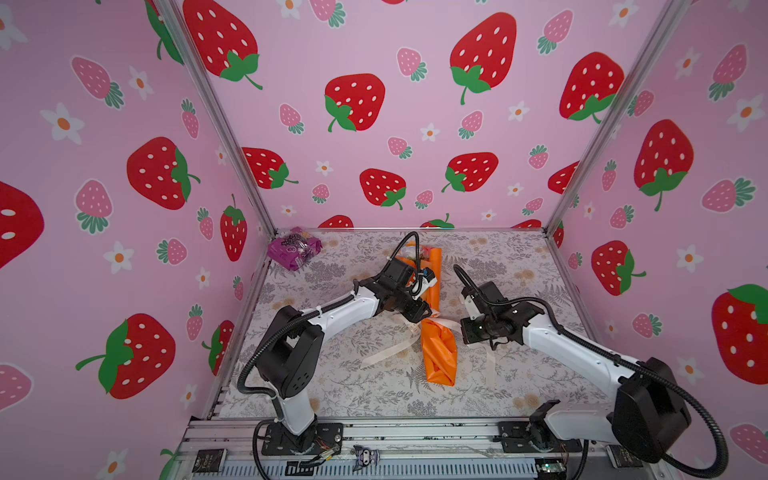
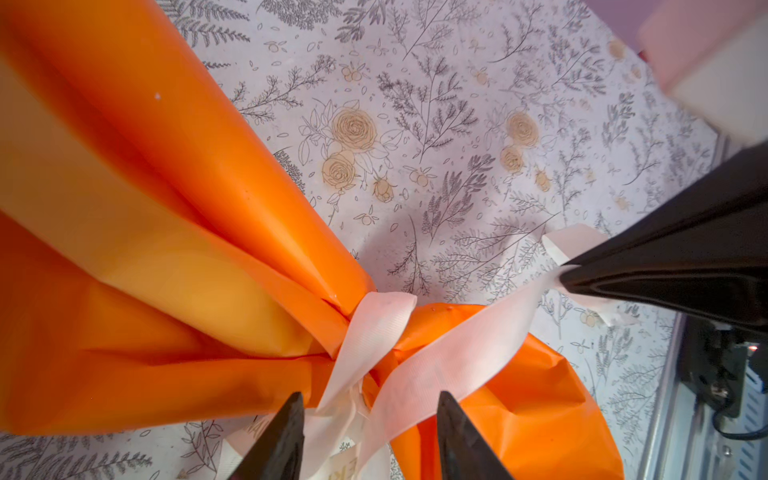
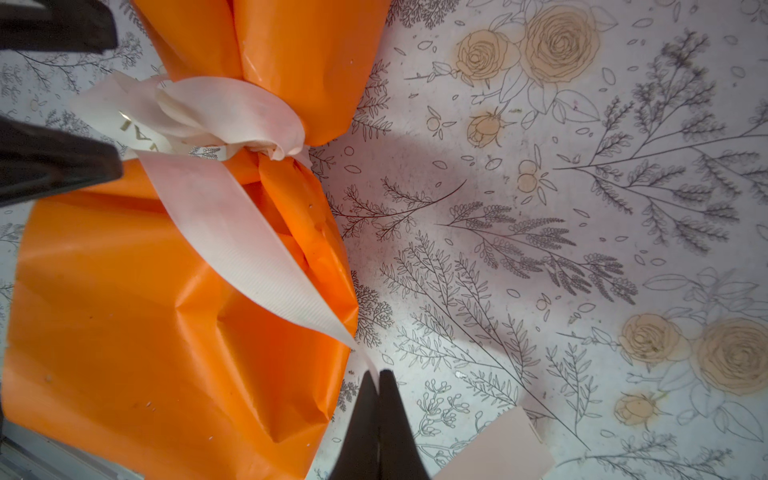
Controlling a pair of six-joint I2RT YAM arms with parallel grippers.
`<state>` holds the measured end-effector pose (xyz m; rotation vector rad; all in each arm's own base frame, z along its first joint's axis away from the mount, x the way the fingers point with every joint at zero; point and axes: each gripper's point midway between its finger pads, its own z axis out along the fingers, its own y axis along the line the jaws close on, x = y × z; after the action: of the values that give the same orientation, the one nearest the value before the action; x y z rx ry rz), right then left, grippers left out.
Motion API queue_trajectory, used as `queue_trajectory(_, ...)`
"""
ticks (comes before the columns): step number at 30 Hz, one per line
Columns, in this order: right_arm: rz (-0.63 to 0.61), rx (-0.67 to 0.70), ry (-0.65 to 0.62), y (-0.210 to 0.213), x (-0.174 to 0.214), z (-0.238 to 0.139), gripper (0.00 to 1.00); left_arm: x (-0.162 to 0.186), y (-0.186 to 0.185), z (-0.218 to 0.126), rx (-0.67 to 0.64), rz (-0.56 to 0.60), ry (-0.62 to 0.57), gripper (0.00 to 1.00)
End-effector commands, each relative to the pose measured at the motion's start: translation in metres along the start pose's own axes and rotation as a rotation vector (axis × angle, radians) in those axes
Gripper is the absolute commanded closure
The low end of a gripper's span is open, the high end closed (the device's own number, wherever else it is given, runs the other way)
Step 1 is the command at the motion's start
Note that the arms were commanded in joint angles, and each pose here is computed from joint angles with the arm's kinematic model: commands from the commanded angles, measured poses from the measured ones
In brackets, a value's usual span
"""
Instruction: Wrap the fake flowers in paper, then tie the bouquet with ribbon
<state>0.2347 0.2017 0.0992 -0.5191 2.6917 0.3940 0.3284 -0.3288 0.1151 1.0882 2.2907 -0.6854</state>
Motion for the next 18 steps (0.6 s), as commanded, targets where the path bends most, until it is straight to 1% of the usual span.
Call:
queue_trajectory(1,0.009,0.003,-0.01,-0.001,-0.001,0.0,1.0,-0.006,0.0,0.001,-0.009,0.052,0.03,0.48)
queue_trajectory(4,0.009,0.003,-0.016,-0.001,-0.002,-0.001,1.0,0.001,-0.003,0.008,0.016,0.065,0.07,0.48)
queue_trajectory(7,0.008,0.0,-0.006,-0.001,0.001,0.001,1.0,0.004,-0.009,0.011,0.053,0.08,0.084,0.48)
queue_trajectory(12,0.009,-0.003,0.001,-0.002,0.004,0.004,1.0,0.004,-0.005,0.014,0.034,0.087,0.096,0.48)
queue_trajectory(18,0.012,-0.007,-0.005,-0.001,0.002,0.004,1.0,0.003,-0.005,0.019,0.039,0.099,0.114,0.53)
